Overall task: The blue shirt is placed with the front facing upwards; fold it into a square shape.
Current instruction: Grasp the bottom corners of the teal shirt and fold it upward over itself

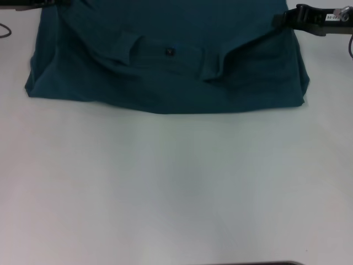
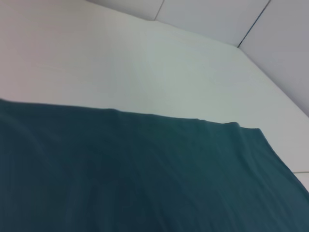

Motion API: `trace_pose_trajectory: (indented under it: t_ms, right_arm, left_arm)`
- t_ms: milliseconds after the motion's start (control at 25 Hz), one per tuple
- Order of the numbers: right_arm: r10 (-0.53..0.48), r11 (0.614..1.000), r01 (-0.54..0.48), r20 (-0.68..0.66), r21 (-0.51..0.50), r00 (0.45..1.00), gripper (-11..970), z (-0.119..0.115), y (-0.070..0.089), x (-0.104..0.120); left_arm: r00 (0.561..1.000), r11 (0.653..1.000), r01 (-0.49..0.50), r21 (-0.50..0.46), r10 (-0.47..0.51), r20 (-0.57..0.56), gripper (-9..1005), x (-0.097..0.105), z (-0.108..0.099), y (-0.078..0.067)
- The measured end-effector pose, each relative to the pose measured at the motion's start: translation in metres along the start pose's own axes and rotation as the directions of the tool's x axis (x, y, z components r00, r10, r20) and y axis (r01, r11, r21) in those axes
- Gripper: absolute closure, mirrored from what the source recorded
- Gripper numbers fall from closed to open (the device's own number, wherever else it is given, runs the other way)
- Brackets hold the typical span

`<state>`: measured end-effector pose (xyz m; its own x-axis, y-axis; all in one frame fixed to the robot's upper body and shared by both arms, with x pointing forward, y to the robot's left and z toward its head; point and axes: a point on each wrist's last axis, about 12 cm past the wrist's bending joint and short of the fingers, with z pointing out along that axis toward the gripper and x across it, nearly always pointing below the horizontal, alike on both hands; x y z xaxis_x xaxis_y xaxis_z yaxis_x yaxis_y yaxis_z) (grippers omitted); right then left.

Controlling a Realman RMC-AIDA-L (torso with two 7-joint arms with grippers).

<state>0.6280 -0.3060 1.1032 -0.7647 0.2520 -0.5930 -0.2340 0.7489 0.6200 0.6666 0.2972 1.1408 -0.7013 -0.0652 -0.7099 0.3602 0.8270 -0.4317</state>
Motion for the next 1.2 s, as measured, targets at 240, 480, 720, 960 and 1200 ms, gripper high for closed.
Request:
trace_pose_trajectory:
  t_ms: [240,480,720,960,1200]
  right_arm:
    - [0.009,1.0,-0.008,-0.008,0.019,1.0,918,0.006,-0.003,0.007]
    - [0.008,0.999,-0.007,-0.017,0.036,1.0,919,0.013,-0.002,0.013]
    - [0.018,0.999,-0.017,-0.023,0.042,1.0,918,0.015,-0.003,0.019]
    - [0.032,0.998,-0.031,-0.023,0.046,0.999,919,0.01,-0.007,0.023]
    - [0.024,0.999,-0.023,-0.017,0.04,1.0,864,0.01,-0.005,0.02]
  left_arm:
    - [1.0,0.999,0.023,-0.029,-0.023,0.008,936,0.011,-0.001,0.008]
    - [0.999,0.998,0.037,-0.04,-0.037,0.017,916,0.022,-0.001,0.012]
    - [0.999,0.998,0.048,-0.03,-0.048,0.008,895,0.03,-0.002,0.012]
    - [0.998,0.998,0.059,-0.014,-0.058,0.016,875,0.03,-0.009,0.015]
    - [0.998,0.998,0.062,-0.004,-0.062,0.015,854,0.031,-0.01,0.013]
